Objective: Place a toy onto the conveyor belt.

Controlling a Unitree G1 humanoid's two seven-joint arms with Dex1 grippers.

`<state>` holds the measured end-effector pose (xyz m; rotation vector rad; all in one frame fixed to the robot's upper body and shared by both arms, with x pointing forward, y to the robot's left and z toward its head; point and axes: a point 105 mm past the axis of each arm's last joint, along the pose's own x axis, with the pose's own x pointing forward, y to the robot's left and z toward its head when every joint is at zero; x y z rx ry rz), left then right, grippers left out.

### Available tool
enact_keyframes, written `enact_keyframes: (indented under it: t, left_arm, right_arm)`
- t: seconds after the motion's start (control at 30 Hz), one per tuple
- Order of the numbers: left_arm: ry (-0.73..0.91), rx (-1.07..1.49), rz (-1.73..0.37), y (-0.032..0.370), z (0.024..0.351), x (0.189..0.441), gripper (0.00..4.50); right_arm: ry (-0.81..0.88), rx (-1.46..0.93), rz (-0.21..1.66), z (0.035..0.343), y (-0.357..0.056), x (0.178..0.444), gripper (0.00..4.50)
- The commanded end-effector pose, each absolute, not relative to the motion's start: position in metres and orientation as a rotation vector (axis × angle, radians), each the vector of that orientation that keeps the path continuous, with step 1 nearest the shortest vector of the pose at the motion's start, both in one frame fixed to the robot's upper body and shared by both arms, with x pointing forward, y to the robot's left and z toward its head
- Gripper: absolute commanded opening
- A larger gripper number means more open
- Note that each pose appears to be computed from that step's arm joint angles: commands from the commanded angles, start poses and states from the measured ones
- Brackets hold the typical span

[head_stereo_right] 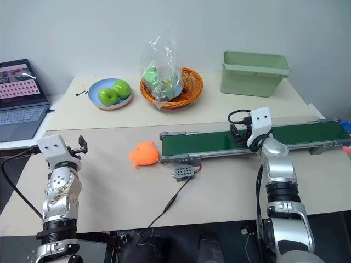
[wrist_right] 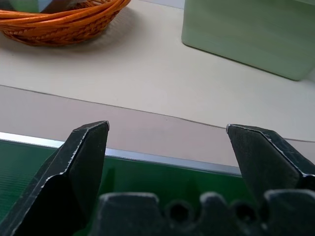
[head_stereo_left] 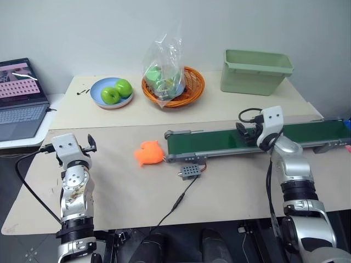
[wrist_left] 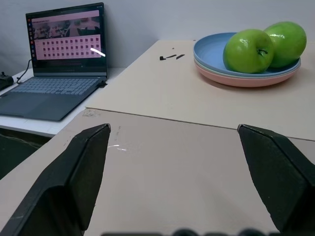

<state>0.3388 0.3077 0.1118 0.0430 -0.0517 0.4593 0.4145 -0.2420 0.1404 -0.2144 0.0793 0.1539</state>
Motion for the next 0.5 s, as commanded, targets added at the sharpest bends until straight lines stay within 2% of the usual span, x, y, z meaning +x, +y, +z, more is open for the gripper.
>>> enact_keyframes:
  t: [0.03, 0.23, 0.37, 0.43, 0.5]
  left_arm:
    - [-0.102, 0.075, 0.404, 0.299, 0.128, 0.343, 4.41]
    - [-0.041, 0.134, 0.345, 0.290, 0.116, 0.348, 4.41]
    - [-0.049, 0.152, 0.339, 0.288, 0.118, 0.349, 4.41]
    - [-0.050, 0.157, 0.336, 0.288, 0.117, 0.349, 4.41]
    - [-0.055, 0.154, 0.339, 0.288, 0.118, 0.348, 4.41]
  right_arm:
    - [-0.004, -0.218, 0.140, 0.162, -0.245, 0.413, 4.50]
    - [0.029, -0.260, 0.150, 0.156, -0.241, 0.413, 4.50]
    - [0.015, -0.276, 0.268, 0.159, -0.217, 0.411, 4.50]
    - [0.001, -0.264, 0.475, 0.163, -0.181, 0.399, 4.50]
    - [-0.049, -0.232, 0.724, 0.175, -0.142, 0.375, 4.50]
